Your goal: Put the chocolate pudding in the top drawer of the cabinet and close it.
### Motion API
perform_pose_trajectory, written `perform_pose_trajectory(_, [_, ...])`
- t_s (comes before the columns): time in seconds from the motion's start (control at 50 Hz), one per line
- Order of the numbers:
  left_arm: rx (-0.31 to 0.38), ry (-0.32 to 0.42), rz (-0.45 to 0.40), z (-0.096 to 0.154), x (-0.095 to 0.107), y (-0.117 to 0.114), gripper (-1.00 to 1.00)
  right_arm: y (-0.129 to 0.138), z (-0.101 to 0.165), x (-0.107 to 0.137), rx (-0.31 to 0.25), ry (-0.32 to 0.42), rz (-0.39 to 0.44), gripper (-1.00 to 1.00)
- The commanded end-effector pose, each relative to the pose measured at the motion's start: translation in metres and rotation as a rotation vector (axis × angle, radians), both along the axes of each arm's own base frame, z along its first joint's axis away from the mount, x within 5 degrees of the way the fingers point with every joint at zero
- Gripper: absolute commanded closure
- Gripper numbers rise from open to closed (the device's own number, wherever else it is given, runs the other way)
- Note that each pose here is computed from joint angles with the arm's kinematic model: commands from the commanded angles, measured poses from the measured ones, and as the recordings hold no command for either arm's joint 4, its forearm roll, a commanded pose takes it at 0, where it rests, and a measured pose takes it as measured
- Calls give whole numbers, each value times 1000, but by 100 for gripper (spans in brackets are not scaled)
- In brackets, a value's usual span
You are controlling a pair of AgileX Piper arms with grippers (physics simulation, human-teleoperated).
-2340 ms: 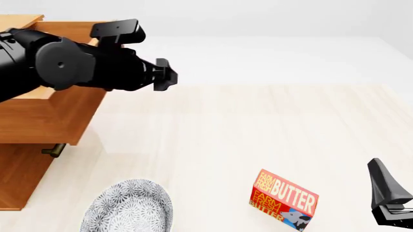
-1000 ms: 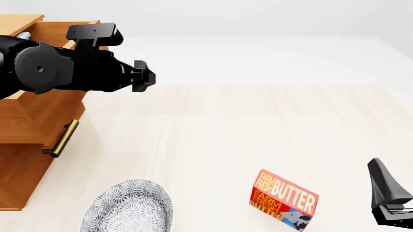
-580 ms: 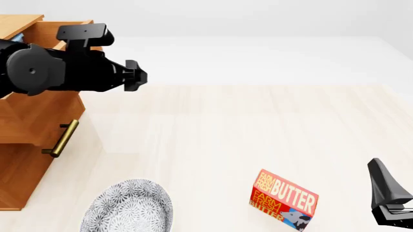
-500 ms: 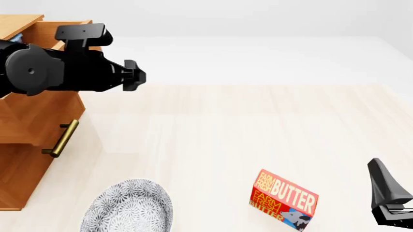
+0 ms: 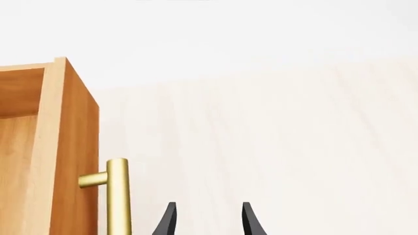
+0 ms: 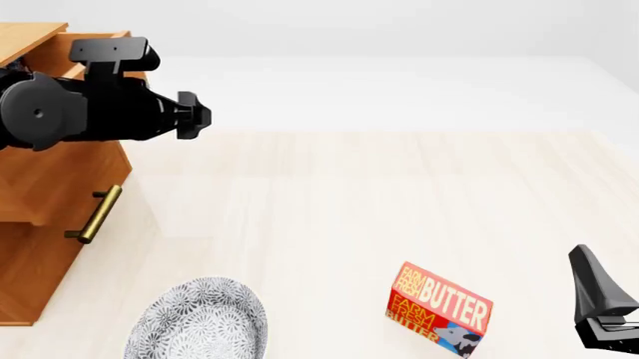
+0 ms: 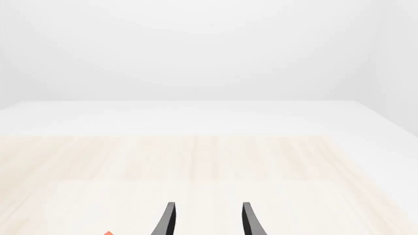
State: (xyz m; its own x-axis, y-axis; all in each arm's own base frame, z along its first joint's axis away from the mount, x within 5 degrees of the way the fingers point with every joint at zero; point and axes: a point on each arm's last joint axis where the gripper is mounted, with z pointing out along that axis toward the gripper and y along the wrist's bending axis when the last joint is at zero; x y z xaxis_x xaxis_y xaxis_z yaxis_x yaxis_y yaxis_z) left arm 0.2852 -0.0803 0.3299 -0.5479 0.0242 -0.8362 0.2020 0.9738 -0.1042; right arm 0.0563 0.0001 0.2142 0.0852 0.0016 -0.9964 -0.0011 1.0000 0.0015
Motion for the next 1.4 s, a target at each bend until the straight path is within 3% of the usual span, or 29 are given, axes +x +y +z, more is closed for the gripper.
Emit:
perform_pose_trajectory(0.02, [12, 58, 19, -20, 7, 4, -100, 0, 0, 0, 0, 0, 0, -100])
perform_pose_trajectory(1.4, [48, 54, 123, -27, 23, 42, -100, 0, 0, 0, 0, 0, 0, -100])
